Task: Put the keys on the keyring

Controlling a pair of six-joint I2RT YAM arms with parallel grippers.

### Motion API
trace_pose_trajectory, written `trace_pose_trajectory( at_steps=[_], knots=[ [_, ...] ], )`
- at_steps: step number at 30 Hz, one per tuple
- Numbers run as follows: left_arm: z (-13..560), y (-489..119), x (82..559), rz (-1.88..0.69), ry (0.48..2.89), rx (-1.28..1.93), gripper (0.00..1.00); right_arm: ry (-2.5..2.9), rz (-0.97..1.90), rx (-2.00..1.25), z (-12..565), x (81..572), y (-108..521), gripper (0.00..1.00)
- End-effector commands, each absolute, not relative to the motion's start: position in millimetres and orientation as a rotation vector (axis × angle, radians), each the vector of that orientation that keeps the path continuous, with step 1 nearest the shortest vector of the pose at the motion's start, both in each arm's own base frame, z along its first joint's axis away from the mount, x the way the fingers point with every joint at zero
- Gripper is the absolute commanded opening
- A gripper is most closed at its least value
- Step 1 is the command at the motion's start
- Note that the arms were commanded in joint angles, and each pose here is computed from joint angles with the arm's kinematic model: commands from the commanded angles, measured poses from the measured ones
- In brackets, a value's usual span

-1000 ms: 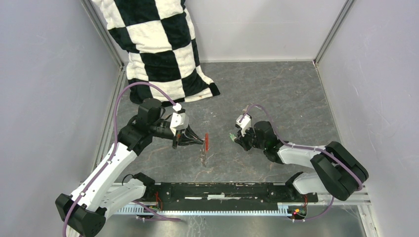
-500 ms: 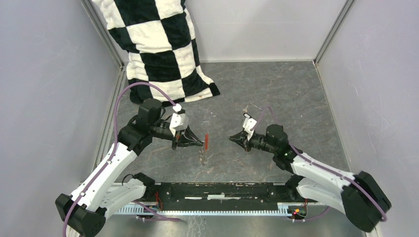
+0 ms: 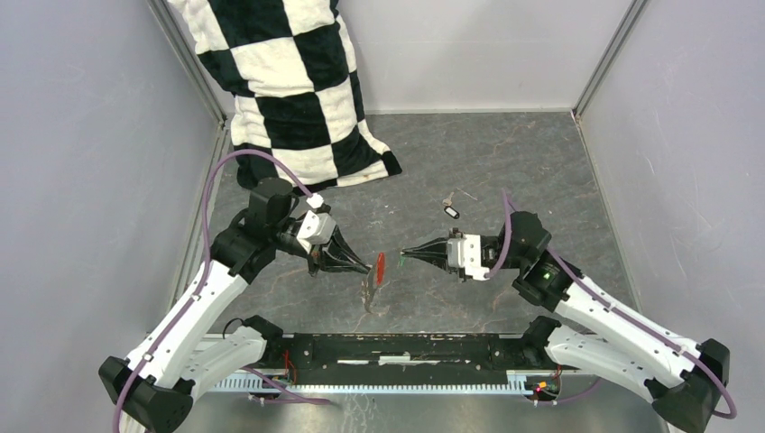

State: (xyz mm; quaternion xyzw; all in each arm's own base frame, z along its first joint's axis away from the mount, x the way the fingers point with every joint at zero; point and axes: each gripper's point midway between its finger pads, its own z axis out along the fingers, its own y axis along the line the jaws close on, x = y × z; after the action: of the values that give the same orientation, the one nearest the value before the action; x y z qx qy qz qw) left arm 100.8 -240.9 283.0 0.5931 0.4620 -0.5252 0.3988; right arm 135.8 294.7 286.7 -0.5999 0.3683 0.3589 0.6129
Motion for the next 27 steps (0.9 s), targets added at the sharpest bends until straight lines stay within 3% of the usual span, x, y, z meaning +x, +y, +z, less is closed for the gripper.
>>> trace_pose_trajectory(
  at_steps=[1,11,27],
  knots=[
    [314,-240,86,-1.315,0.932,1.564,0.02,0.659,0.824,-1.524,309,112,298,0.0],
    [323,-243,81,-1.331,0.808,1.602,0.02,0.54,0.813,-1.59,330,98,307,0.0],
    [311,-245,82,-1.355,0.843,1.603,0.02,0.469,0.831,-1.645,338,85,328,0.0]
  ],
)
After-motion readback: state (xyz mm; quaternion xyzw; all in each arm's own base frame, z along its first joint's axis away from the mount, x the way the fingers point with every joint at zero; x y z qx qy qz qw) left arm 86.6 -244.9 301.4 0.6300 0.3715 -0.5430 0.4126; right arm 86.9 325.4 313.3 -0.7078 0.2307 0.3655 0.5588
